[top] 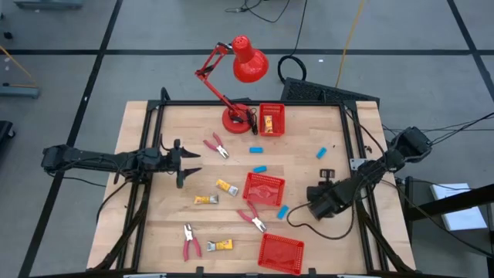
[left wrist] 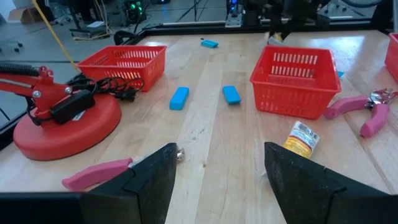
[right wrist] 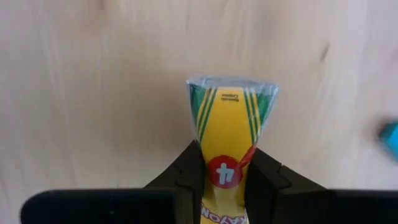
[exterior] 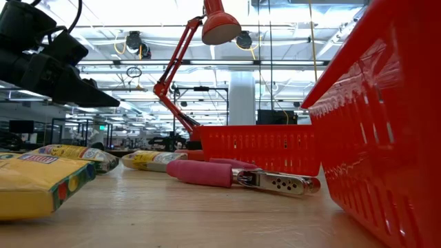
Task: Pick & Place School Supplies
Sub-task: Put the yellow crayon pack into the top red basket
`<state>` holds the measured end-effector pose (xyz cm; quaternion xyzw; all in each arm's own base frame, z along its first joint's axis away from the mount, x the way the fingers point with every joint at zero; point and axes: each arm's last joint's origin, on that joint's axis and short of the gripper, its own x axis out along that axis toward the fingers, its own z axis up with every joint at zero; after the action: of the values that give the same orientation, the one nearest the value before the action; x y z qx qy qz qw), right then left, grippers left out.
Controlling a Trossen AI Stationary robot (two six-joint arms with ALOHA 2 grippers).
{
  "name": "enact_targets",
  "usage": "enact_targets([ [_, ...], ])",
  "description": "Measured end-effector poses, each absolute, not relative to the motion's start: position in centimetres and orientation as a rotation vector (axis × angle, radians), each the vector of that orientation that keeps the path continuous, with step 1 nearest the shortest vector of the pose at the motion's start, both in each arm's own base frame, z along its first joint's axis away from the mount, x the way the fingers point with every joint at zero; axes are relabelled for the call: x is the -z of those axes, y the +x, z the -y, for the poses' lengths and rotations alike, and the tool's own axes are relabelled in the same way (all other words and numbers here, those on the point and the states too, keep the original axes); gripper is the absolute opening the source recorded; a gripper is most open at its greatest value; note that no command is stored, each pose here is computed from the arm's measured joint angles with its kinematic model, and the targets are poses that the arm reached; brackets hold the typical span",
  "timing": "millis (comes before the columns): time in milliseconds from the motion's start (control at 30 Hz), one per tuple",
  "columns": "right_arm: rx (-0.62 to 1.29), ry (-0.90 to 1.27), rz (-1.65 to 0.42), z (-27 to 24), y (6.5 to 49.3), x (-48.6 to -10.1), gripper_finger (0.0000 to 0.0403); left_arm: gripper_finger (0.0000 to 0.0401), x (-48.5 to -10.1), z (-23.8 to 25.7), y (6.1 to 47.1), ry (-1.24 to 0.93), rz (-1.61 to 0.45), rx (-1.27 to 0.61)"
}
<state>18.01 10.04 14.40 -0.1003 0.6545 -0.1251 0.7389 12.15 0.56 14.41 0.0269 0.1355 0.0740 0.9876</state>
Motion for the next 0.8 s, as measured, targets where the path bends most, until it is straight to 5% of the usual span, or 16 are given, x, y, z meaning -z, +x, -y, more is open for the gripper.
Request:
enact_targets([
  [800,0.482,-0.456,-0.839,1.8,27.8,-17.6,0.0061,0.0243,-14.4,-0.5,12.2,0.060,-0.269,-0.140],
])
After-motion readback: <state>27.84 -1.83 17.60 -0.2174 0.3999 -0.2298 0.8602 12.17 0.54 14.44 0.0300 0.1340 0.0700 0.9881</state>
